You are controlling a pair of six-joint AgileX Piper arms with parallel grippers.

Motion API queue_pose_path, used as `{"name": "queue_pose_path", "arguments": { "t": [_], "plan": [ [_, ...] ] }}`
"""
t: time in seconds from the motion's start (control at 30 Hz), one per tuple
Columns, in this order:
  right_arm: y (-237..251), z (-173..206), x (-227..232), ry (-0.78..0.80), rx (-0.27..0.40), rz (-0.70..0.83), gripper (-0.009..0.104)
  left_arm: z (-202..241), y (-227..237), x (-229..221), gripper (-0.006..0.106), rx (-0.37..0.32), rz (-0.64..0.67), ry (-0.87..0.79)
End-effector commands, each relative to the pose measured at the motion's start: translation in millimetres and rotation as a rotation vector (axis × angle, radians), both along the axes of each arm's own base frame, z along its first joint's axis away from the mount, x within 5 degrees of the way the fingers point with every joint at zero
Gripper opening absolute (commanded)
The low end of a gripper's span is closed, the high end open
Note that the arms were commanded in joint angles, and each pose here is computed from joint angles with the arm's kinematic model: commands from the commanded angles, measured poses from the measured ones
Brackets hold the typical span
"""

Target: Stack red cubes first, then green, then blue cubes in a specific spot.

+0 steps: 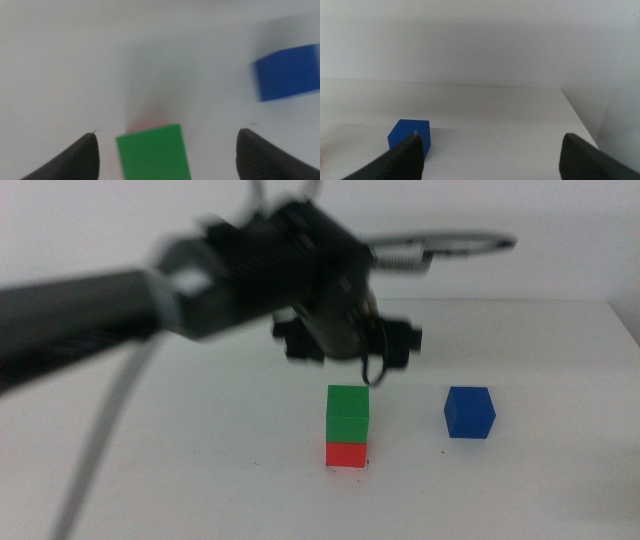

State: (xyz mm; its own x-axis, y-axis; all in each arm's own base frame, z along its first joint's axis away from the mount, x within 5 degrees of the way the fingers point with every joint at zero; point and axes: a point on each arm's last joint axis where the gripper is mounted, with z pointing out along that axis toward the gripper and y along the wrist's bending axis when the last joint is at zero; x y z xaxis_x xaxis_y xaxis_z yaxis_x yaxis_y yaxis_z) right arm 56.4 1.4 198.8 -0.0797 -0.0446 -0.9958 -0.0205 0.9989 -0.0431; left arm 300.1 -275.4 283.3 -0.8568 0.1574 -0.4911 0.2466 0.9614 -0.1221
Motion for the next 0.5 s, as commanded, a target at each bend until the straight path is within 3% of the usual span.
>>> {"name": "queue_pose_path", "arguments": {
  "t": [0.0,0.03,0.13,0.2,0.33,0.47],
  "plan": [
    [0,0,0,-0.011,-0.008,-0.004,0.085,52,19,-18,0.094,-0.012,-0.107,-0.113],
    [0,0,0,-0.011,-0.008,-0.004,0.085,69,28,-27,0.094,-0.013,-0.144,-0.142],
    [0,0,0,-0.011,-0.008,-0.004,0.085,130,60,-72,0.094,-0.115,-0.232,-0.203],
    [0,0,0,-0.011,-0.008,-0.004,0.085,159,88,-105,0.094,-0.098,-0.353,-0.272],
    [0,0,0,-0.011,-0.008,-0.004,0.085,182,144,-163,0.094,-0.093,-0.441,-0.379],
    [0,0,0,-0.011,-0.008,-0.004,0.085,179,190,-208,0.094,-0.157,-0.408,-0.475]
  ]
}}
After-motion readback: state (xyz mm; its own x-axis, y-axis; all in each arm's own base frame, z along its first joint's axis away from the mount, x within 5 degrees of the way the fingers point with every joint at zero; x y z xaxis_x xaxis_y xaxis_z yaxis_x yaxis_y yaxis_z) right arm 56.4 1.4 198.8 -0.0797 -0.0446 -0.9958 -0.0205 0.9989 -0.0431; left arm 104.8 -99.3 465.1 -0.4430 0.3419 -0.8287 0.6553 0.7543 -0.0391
